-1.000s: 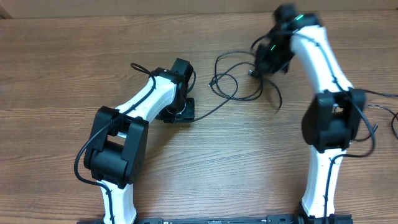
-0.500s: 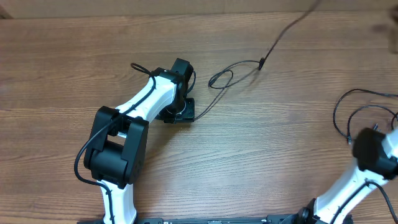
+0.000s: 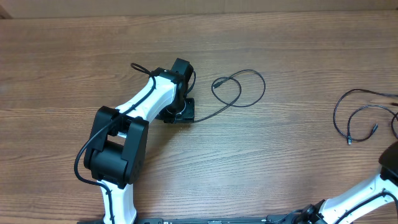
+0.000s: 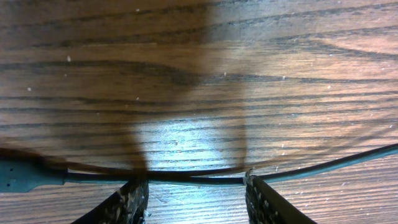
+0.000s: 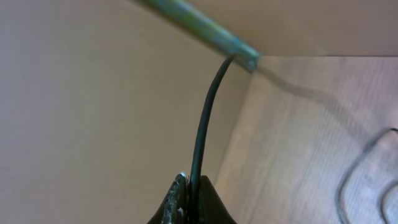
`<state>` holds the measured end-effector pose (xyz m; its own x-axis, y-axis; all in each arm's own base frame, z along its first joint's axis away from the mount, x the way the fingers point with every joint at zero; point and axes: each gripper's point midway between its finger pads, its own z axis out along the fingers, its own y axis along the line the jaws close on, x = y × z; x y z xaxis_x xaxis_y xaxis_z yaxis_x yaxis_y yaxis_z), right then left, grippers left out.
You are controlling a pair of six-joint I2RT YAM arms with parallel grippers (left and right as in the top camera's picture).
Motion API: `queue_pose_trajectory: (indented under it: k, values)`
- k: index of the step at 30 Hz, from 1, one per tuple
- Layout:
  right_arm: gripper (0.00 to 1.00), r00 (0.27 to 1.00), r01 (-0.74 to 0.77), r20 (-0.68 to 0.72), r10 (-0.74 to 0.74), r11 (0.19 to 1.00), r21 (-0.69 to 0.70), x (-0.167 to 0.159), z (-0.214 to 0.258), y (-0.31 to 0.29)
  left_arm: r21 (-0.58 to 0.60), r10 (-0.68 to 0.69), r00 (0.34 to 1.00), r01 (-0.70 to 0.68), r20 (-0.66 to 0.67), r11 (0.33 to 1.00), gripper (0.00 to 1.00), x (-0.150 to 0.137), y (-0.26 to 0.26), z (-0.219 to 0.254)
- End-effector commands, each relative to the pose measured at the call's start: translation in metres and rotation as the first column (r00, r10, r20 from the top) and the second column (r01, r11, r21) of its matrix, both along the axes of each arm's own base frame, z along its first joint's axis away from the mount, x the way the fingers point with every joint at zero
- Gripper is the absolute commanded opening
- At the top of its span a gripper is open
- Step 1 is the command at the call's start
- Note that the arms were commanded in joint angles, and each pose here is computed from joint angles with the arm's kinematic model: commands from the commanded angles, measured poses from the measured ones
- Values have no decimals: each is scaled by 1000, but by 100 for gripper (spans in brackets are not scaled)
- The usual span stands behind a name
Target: Untangle cables
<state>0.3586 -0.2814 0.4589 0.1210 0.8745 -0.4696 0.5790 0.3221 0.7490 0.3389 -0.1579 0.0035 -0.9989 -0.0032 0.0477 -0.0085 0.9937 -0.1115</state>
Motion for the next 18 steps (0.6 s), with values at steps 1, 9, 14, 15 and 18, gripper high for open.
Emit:
queue_pose_trajectory:
  k: [1, 9, 14, 15, 18]
  values:
    - [4, 999, -13, -48, 14, 1000, 5, -6, -9, 5, 50, -16, 997, 20, -74, 999, 51, -20, 11, -23]
    - [4, 970, -115, -219, 103, 992, -45, -7, -37, 24, 51, -16, 997, 20, -75, 999, 51, -20, 11, -23]
    - [4, 955, -171, -256, 152, 984, -53, 2, -46, 32, 50, -16, 997, 20, -75, 999, 51, -20, 11, -23]
    - [5, 952, -175, -262, 157, 983, -47, 3, -48, 33, 50, -16, 997, 20, -75, 999, 51, -20, 11, -23]
    - [10, 944, -183, -284, 170, 983, -21, 6, -58, 34, 50, -16, 997, 20, -75, 999, 51, -20, 11, -23]
